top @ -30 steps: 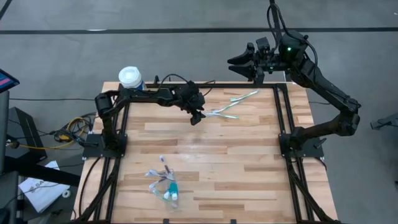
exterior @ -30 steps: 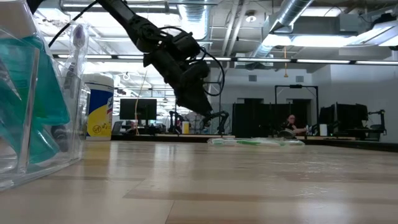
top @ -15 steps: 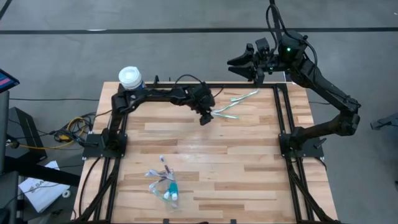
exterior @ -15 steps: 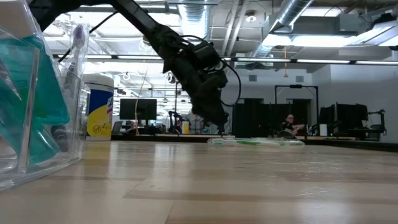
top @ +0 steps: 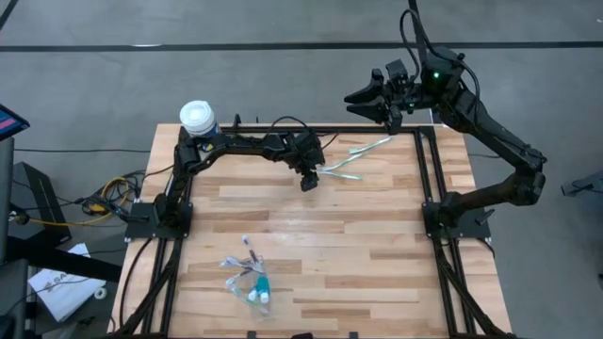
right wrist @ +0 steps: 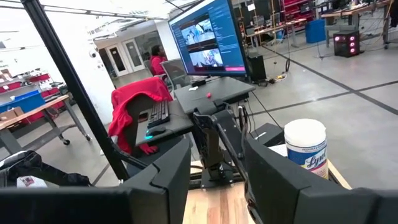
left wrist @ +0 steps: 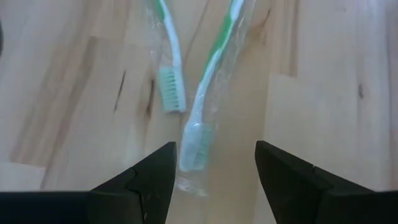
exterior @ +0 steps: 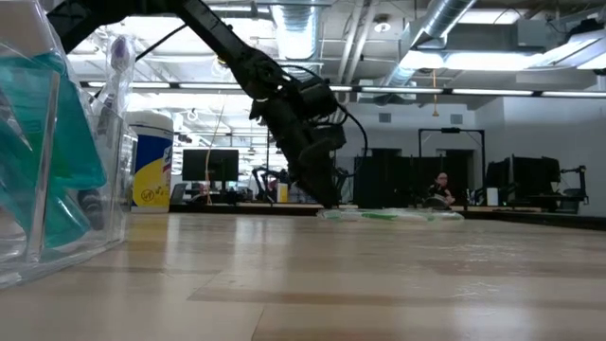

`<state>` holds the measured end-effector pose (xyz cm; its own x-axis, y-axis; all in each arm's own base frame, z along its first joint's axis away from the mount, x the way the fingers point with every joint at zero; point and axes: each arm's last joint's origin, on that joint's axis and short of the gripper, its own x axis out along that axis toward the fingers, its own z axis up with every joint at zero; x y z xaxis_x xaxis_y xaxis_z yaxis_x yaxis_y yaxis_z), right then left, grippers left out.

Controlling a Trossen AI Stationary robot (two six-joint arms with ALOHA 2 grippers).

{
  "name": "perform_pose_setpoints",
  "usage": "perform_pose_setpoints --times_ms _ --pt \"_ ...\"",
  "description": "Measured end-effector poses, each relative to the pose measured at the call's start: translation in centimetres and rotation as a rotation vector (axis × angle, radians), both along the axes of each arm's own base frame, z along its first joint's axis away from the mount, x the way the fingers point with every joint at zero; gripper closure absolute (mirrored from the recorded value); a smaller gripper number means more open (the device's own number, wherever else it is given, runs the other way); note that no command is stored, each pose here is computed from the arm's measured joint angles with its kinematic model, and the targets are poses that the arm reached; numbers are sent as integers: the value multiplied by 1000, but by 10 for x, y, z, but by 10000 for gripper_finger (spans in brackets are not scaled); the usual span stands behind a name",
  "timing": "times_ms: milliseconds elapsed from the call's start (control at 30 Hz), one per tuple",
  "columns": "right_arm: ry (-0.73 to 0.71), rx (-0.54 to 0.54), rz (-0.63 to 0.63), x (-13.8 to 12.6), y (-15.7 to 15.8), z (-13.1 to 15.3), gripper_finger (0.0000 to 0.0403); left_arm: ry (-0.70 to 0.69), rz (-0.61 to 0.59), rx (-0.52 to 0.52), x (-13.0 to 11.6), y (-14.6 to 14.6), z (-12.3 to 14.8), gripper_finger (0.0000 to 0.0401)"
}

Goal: Pick & Place toothbrushing station
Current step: Put the green toothbrush into the transparent organizer

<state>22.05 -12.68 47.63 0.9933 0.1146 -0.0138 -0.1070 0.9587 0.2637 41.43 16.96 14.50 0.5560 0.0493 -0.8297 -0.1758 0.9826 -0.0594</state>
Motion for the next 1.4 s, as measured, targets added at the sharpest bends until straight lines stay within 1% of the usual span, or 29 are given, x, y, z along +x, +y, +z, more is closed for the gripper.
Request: perform_pose_setpoints --times_ms 100,200,300,367,467,667,700,767,867,1033,1133,1233,1300,1400 --pt "2 1 4 0 0 0 259 3 -16 18 0 1 0 187" --pt "1 1 20 0 1 0 261 24 -17 20 0 0 -6 188" --pt "1 1 23 0 1 0 263 20 -14 30 1 -1 -6 201" --pt "1 1 23 0 1 0 265 22 -14 29 1 -2 -6 221" --pt "1 1 24 0 1 0 266 23 -11 28 1 -2 -6 265" --pt "1 0 25 0 1 0 267 25 7 23 1 -1 -6 382" --pt "1 1 25 0 1 0 267 25 18 16 1 -1 -6 391" --pt "1 1 25 0 1 0 266 22 38 -1 1 -2 -6 393" --pt "1 0 25 0 1 0 266 7 35 -47 1 -5 -1 399" --pt "0 -4 45 0 1 0 270 -40 28 -121 0 -17 22 400" --pt "-5 -23 51 0 1 0 270 -74 28 -139 -4 -29 48 401" --pt "-6 -30 52 0 1 0 269 -57 44 -125 -15 -44 76 401" --pt "-11 -33 70 0 2 1 269 -17 64 -113 -27 -54 94 401" --pt "-30 -46 104 -1 3 3 271 -11 123 -103 -50 -72 131 401"
